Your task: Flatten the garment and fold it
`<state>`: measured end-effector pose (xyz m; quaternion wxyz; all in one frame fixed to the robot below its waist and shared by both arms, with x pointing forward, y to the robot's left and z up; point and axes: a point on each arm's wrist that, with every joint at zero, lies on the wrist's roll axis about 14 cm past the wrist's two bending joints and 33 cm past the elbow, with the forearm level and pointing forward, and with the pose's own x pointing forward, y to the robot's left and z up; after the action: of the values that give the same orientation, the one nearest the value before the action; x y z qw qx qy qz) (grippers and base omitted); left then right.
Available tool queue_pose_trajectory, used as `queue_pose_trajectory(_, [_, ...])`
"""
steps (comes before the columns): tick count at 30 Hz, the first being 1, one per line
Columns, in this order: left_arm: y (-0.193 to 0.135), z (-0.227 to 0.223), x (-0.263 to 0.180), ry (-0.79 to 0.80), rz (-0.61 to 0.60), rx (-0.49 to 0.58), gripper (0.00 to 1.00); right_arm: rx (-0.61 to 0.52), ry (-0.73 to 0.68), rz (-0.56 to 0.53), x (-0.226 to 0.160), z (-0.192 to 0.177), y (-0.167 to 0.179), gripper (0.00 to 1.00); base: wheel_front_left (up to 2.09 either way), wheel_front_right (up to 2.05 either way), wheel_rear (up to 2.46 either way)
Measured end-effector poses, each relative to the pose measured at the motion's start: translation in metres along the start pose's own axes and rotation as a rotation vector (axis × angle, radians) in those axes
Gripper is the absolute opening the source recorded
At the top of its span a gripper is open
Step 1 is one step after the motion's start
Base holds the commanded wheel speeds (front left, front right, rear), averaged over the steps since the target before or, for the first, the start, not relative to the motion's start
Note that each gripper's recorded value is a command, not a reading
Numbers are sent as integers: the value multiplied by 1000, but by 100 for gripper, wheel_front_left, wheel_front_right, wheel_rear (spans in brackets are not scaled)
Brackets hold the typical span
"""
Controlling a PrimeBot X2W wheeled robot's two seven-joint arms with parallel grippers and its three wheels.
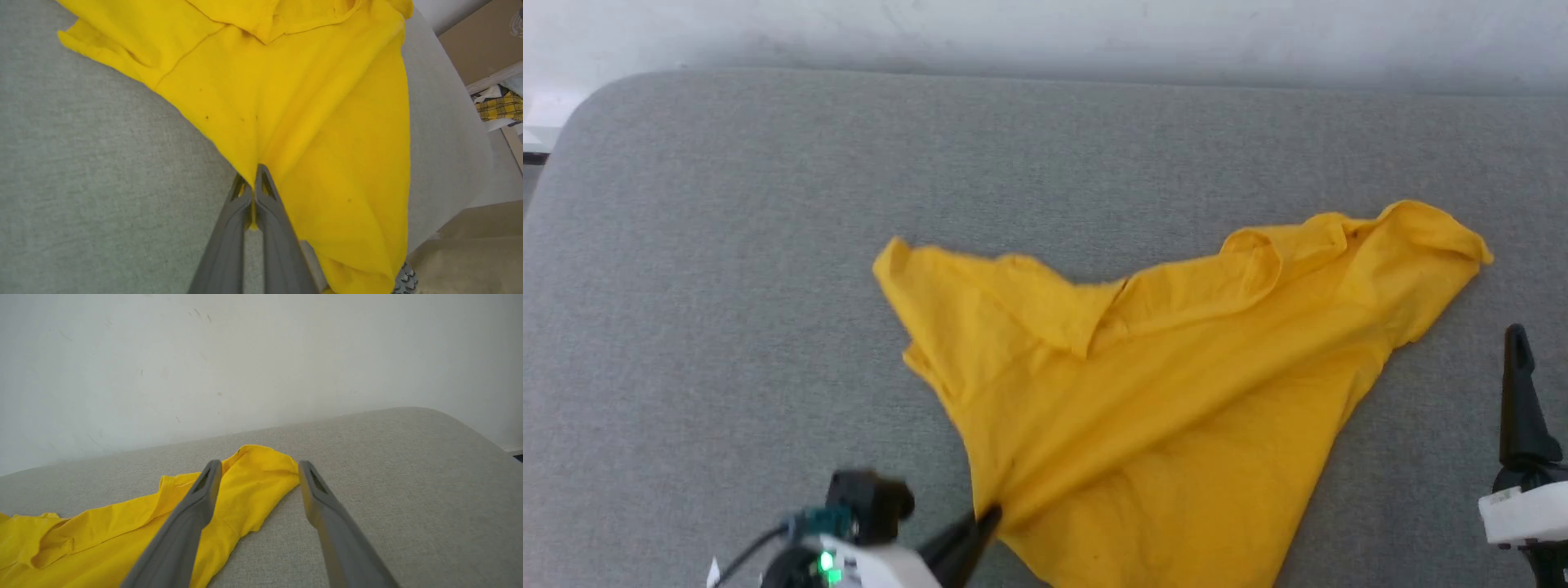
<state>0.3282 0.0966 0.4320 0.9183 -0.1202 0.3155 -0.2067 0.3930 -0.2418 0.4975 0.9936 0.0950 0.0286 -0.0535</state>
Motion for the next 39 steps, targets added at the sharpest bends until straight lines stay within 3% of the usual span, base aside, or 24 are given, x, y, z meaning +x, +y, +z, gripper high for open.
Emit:
queue_pose_trajectory(8, [-21,-57,-37,105,28,-207,0,9,56,64,6,-13,22,100,0,0,0])
queue_pose_trajectory(9, [-22,-56,-36,89,36,-223,29,9,61,72,7,-14,25,100,0,0,0])
queue_pose_trajectory(10, [-20,-53,-34,64,51,-243,100,9,68,81,8,-16,27,100,0,0,0])
queue_pose_trajectory(18, [18,17,-33,-252,178,-224,100,7,78,119,10,-15,41,100,0,0,0])
queue_pose_trajectory(23, [68,65,-42,-367,305,-25,100,6,90,111,9,-18,38,100,0,0,0])
queue_pose_trajectory(28, [93,74,-21,-305,317,94,100,4,114,98,10,-25,34,100,0,0,0])
queue_pose_trajectory(39, [114,51,32,-102,283,115,100,-9,154,30,13,-40,11,100,0,0,0])
